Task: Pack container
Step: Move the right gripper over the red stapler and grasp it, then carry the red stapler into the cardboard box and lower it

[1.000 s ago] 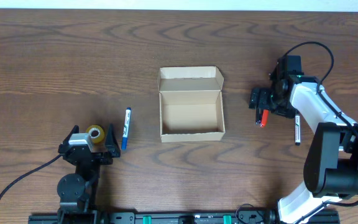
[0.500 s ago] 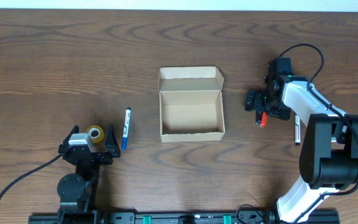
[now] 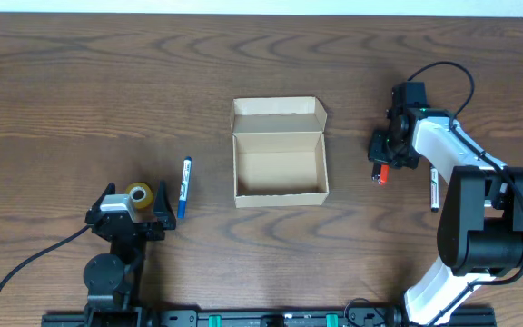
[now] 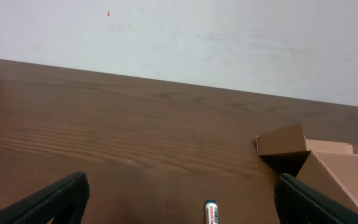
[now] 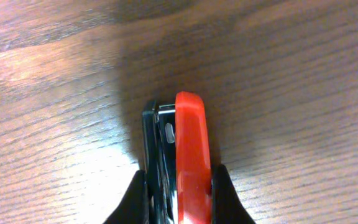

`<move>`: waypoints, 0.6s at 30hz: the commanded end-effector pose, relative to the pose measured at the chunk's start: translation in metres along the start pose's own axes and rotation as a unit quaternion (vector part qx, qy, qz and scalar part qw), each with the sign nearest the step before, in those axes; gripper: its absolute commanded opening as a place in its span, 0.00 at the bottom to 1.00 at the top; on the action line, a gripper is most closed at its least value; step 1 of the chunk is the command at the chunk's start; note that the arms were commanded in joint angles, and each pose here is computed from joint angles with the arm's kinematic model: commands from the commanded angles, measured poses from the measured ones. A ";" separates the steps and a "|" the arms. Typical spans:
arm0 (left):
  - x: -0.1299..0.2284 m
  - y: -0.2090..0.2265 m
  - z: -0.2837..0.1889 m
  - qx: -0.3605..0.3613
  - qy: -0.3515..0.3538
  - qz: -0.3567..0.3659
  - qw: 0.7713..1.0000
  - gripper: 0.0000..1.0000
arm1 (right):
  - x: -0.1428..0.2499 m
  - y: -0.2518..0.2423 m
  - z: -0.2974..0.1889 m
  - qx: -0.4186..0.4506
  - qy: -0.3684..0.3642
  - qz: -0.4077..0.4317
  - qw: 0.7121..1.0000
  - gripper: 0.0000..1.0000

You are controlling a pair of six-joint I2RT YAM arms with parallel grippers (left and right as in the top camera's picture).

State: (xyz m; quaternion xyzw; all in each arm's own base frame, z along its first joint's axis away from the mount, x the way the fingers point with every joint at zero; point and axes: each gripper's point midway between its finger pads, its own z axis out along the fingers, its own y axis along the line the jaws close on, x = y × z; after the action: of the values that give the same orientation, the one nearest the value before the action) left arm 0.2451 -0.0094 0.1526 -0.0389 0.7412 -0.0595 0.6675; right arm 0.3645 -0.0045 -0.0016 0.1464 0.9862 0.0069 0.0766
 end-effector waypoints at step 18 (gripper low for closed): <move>0.017 0.000 0.000 0.001 0.030 -0.002 1.000 0.96 | -0.033 0.094 -0.175 -0.142 -0.188 -0.195 0.952 0.01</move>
State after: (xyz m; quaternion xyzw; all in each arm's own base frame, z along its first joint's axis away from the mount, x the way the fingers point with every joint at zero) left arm 0.2451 -0.0094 0.1528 -0.0389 0.7411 -0.0595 0.6676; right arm 0.3999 0.0417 0.1217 0.0375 0.9738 0.0744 0.2116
